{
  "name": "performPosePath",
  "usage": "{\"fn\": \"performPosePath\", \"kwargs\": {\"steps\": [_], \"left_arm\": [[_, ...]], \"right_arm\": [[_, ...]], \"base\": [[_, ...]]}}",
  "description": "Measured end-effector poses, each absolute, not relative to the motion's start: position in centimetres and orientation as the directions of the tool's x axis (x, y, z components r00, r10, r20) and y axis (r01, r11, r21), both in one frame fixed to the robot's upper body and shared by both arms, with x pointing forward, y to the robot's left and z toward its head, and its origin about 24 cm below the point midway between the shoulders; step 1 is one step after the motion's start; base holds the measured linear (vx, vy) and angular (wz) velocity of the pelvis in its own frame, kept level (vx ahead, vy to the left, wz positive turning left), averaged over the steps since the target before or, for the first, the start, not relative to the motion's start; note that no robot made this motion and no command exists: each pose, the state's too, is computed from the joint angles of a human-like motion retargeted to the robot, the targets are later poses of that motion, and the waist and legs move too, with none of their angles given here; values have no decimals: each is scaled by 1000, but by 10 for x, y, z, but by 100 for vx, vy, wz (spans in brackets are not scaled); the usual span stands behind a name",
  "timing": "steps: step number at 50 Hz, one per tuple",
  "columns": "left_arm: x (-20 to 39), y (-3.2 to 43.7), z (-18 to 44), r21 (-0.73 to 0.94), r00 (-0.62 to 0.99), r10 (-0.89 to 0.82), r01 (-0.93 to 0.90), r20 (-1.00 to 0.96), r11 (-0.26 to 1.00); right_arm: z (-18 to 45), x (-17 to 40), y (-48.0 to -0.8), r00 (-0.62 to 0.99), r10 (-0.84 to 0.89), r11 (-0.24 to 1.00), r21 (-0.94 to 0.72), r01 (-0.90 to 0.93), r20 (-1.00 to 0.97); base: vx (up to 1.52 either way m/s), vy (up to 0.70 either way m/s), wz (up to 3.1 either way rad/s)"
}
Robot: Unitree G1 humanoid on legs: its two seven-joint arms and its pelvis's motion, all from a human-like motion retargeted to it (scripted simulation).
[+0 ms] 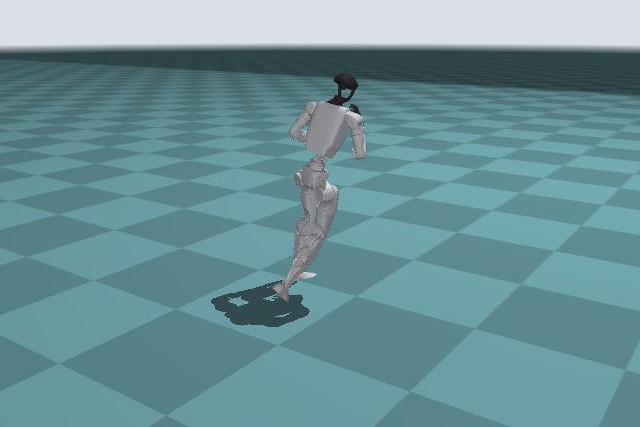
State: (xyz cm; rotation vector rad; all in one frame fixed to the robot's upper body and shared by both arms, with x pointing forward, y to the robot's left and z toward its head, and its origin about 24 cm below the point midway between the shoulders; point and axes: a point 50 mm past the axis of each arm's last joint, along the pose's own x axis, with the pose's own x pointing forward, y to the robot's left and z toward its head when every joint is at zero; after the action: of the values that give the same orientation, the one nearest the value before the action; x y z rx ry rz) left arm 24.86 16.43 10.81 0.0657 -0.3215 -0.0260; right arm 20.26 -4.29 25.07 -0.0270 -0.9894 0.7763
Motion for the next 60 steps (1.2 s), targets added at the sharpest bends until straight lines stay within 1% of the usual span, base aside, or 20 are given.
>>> {"fn": "performPosePath", "kwargs": {"steps": [3, 5, 7, 11, 15, 17, 20, 24, 28, 30, 32, 35, 38, 41, 44, 48, 53, 55, 58, 60], "left_arm": [[280, 133, 157, 118, 865, -66, 8, 498, 993], [284, 117, 197, 116, 765, -95, 26, 637, 993], [278, 107, 227, 112, 664, -106, 34, 741, 993], [262, 96, 249, 28, 565, -86, 111, 821, 993], [252, 98, 236, -73, 617, -124, 284, 777, 956], [248, 108, 221, -52, 657, -141, 265, 740, 963], [244, 133, 194, 6, 734, -88, 114, 674, 993], [227, 173, 137, -124, 879, 131, -83, 459, 989], [185, 203, 109, -245, 917, 273, -204, 291, 948], [169, 207, 116, -179, 932, 172, -119, 319, 977], [163, 212, 120, -138, 941, 128, -88, 315, 987], [165, 217, 120, -102, 950, 76, -47, 304, 994], [168, 220, 116, -70, 950, 100, -83, 296, 994], [194, 213, 115, -28, 934, 143, -142, 327, 989], [238, 184, 139, 34, 880, 85, -113, 467, 993], [261, 143, 228, 112, 627, -59, -46, 777, 993], [239, 122, 294, -10, 341, -12, 62, 940, 998], [230, 120, 300, -41, 301, -1, 133, 954, 990], [224, 127, 289, 0, 334, -49, 144, 941, 990], [225, 139, 272, 18, 411, -54, 91, 910, 996]], "right_arm": [[243, 217, -75, 472, 424, 887, -250, -388, 773], [228, 220, -97, 572, 326, 937, -175, -303, 753], [216, 211, -116, 610, 321, 942, -176, -286, 724], [206, 187, -130, 616, 413, 891, -156, -427, 671], [185, 185, -120, 661, 448, 809, 40, -586, 602], [174, 191, -111, 683, 468, 784, 94, -614, 560], [166, 208, -93, 690, 495, 780, 79, -621, 528], [179, 235, -69, 668, 499, 816, -40, -576, 552], [230, 230, -55, 507, 464, 819, -134, -557, 727], [249, 217, -55, 416, 439, 810, -150, -567, 796], [255, 210, -55, 389, 414, 808, -135, -573, 823], [246, 208, -51, 409, 437, 771, -100, -629, 801], [223, 211, -51, 462, 513, 757, -127, -641, 724], [192, 224, -61, 580, 544, 811, -203, -549, 607], [150, 236, -81, 749, 477, 879, -222, -423, 460], [126, 215, -125, 830, 409, 911, -113, -397, 379], [125, 182, -157, 830, 475, 869, -6, -495, 292], [118, 180, -159, 833, 494, 852, 51, -521, 249], [115, 187, -157, 803, 563, 826, -102, -555, 195], [117, 201, -152, 818, 531, 847, -164, -506, 219]], "base": [[64, 9, 6], [73, 5, -56], [79, 2, -74], [84, -6, -86], [90, -17, -131], [90, -15, -164], [85, -8, -182], [82, 4, -188], [90, 6, -153], [95, 8, -106], [99, 13, -70], [102, 19, -41], [100, 23, -6], [89, 20, 23], [82, 13, 7], [86, 8, 62], [96, -6, 85], [103, -21, 18], [102, -25, -29], [95, -21, -81]]}}
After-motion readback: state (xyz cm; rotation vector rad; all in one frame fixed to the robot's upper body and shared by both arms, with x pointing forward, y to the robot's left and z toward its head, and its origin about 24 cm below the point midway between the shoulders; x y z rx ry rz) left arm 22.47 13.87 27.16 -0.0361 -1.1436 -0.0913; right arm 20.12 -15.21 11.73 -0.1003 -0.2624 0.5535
